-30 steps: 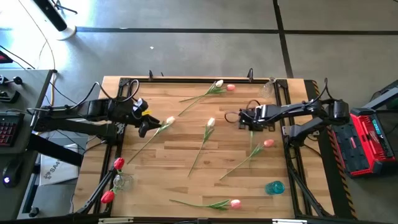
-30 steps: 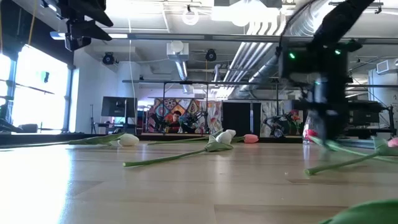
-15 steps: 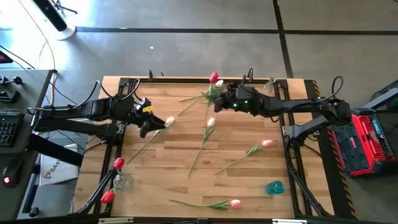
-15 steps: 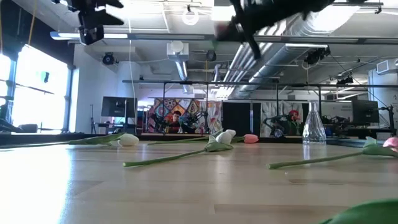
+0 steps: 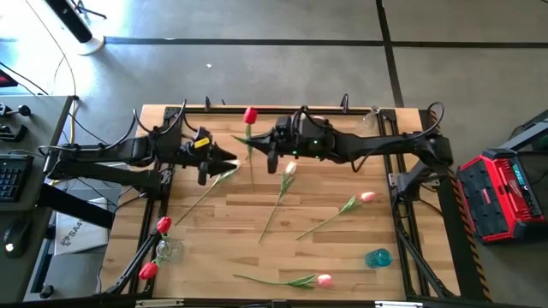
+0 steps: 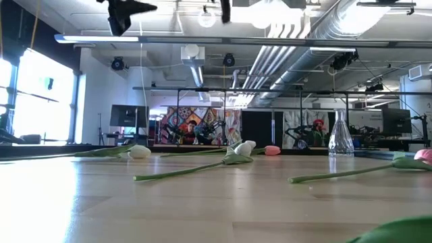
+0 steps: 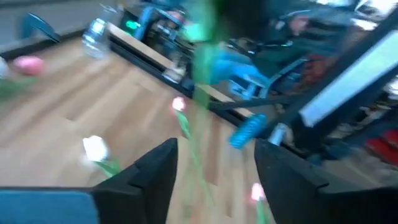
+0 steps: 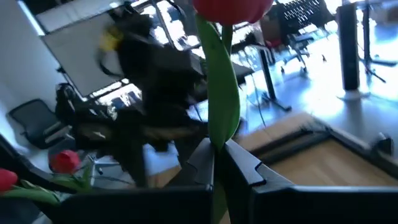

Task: Sort flowers into vase by color
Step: Put the red tulip into the bottom transparent vase

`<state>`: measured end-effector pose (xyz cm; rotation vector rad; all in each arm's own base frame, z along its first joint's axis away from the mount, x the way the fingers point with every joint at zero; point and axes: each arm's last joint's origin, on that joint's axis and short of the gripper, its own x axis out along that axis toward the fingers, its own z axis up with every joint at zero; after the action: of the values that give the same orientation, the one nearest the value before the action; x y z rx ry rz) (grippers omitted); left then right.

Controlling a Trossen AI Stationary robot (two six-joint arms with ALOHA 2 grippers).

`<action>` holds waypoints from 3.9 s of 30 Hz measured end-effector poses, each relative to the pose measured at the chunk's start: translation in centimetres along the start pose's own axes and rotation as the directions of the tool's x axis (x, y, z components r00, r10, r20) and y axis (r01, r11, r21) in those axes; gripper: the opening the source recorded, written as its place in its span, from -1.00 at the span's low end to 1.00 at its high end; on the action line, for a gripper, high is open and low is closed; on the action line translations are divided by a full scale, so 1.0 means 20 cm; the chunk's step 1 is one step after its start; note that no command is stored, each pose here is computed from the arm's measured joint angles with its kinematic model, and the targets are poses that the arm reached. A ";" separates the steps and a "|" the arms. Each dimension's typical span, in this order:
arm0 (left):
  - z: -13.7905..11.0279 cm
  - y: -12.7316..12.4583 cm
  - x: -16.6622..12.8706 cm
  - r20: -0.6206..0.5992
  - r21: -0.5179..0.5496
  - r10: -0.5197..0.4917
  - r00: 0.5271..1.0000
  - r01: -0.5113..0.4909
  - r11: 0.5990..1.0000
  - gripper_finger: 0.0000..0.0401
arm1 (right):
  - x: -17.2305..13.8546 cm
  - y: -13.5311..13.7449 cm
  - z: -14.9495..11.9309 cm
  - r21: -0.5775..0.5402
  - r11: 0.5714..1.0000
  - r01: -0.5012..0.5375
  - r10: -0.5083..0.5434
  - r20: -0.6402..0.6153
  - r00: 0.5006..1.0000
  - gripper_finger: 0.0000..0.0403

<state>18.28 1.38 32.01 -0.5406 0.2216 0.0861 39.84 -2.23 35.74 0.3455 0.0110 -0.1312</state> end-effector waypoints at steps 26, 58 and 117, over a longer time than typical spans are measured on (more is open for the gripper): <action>0.07 -0.05 0.12 0.165 0.167 -0.118 0.979 0.090 0.982 -0.28 | 0.07 0.12 0.08 -0.051 0.993 -0.111 0.110 -0.027 0.994 -1.00; 0.03 -0.15 -0.58 -0.231 0.442 -0.305 0.924 0.379 0.813 -0.98 | -0.03 0.15 -0.05 0.169 0.951 0.260 -0.210 -0.266 0.941 -0.04; -0.39 -0.07 -0.55 -0.344 0.129 -0.730 0.591 0.800 0.586 -0.99 | -0.14 0.35 -0.23 0.260 0.830 0.493 -0.391 -0.360 0.847 -0.04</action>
<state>6.42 -4.08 28.82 -0.3269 0.2266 -0.8878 37.98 6.20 33.91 0.7116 0.3718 -0.5559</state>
